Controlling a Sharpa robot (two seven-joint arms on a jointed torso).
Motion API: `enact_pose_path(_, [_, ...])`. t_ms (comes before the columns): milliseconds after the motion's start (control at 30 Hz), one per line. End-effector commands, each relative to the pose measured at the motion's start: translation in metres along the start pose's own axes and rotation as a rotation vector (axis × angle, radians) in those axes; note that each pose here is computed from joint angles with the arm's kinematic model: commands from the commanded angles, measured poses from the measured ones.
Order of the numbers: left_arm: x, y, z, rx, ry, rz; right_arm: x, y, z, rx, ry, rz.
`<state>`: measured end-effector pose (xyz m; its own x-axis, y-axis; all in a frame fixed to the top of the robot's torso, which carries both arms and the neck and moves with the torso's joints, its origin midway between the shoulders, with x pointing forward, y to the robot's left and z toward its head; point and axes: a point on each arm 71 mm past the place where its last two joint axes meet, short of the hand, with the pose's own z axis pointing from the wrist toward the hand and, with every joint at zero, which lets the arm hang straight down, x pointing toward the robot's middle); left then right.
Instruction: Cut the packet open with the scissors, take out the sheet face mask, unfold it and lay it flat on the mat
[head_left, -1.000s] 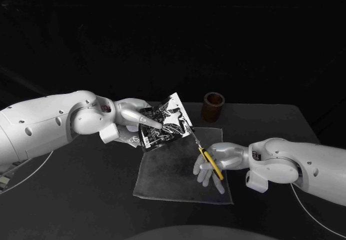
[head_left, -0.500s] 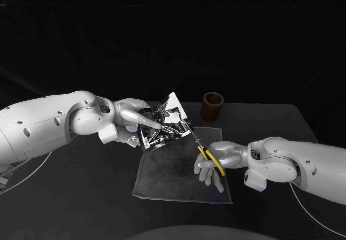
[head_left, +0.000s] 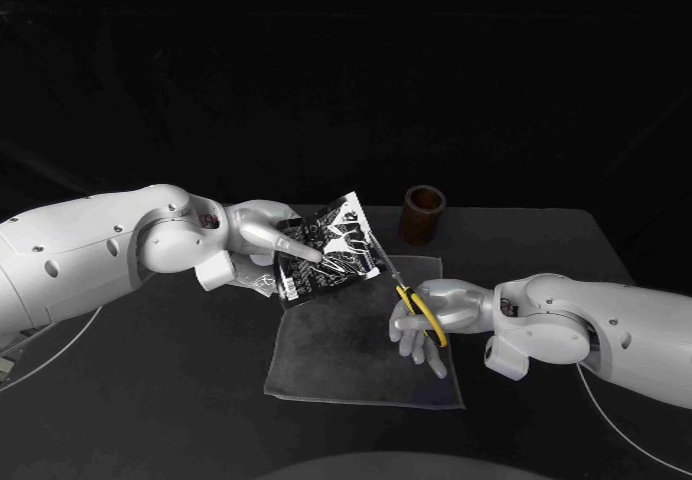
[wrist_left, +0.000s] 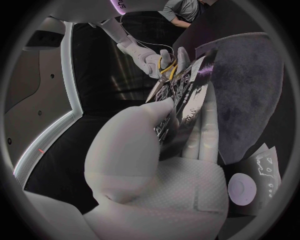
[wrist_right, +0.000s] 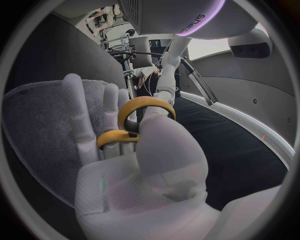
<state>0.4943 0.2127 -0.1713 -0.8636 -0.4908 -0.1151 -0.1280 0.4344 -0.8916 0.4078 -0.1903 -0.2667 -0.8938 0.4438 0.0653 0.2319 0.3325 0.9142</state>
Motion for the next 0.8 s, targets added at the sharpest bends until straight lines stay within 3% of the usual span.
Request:
enact_pose_path(33, [0.0019,-0.0016,0.0006,0.006,0.017,0.005,-0.001,0.003,0.0,-0.025,-0.021,0.004])
enact_pose_path(800, [-0.0069,0.001,-0.0023,0.005,-0.046,0.0,0.022,-0.007,-0.008,0.015,0.055,0.01])
